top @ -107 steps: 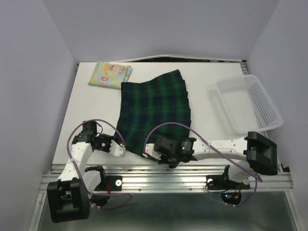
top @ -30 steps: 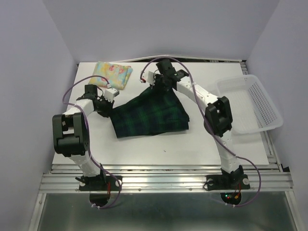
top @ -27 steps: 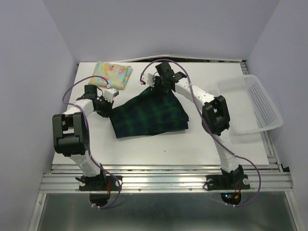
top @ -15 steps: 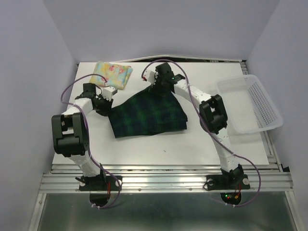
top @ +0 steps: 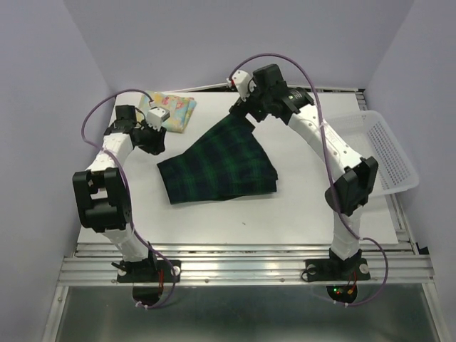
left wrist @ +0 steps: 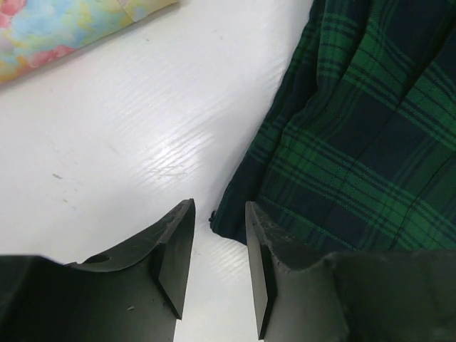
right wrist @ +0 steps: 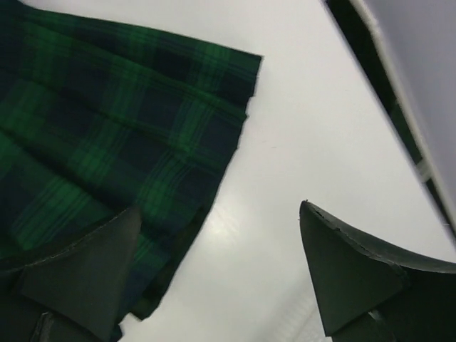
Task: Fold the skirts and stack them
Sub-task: Fold the skirt
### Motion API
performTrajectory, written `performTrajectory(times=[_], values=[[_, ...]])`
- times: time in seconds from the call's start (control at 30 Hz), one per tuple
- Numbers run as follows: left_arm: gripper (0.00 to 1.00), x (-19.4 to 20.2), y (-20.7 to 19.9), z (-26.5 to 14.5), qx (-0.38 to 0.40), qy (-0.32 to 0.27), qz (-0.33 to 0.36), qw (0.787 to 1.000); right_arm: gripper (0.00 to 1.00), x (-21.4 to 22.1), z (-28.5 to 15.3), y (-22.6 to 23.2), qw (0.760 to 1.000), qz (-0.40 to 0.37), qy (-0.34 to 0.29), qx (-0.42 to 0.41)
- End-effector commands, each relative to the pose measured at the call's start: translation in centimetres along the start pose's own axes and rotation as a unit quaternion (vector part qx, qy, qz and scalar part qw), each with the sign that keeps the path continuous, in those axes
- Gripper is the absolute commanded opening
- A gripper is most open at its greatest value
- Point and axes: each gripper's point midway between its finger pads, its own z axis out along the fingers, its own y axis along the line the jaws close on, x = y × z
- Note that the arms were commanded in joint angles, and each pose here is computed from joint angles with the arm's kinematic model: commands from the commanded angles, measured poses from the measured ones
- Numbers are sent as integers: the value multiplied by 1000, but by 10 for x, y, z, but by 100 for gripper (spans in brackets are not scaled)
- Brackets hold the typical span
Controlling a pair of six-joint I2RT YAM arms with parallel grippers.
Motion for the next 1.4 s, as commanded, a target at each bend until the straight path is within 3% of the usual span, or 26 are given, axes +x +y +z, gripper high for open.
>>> performTrajectory(times=[0.0,0.13,0.23,0.37,0.53,0.7,0.77,0.8,0.87,1.0,1.17,1.23,1.33,1.37], values=[[46,11,-15,10,57,15,-20,998,96,48,-13,72,982,102,75,-143],[46,36,-20,25,75,51,-43,995,82,102,-1,117,961,133,133,-201],[41,58,-22,29,65,75,-40,994,73,134,14,125,959,117,166,-196],[21,83,-30,27,67,101,-35,992,68,187,45,126,958,87,216,-166],[13,109,-52,13,83,129,-28,988,65,250,87,82,956,66,268,-102],[15,119,-92,-8,132,129,-5,983,63,263,117,4,962,30,271,-20],[23,111,-115,-18,182,99,6,978,63,241,131,-30,970,11,242,21],[27,105,-126,-30,197,87,43,976,63,247,138,-43,968,-7,248,35],[39,92,-128,-37,186,60,63,979,66,221,145,-68,974,-24,216,70],[47,40,-111,-50,110,-43,90,989,72,145,140,-107,983,-21,121,134],[46,27,-96,-32,94,-48,28,994,74,64,92,-97,994,5,30,106],[45,21,-95,-17,119,-51,4,992,75,62,83,-66,998,11,30,59],[53,4,-100,-11,147,-95,32,984,74,52,59,-34,999,36,7,-1],[57,-6,-101,-12,137,-121,75,980,73,50,46,-25,999,45,7,-22]])
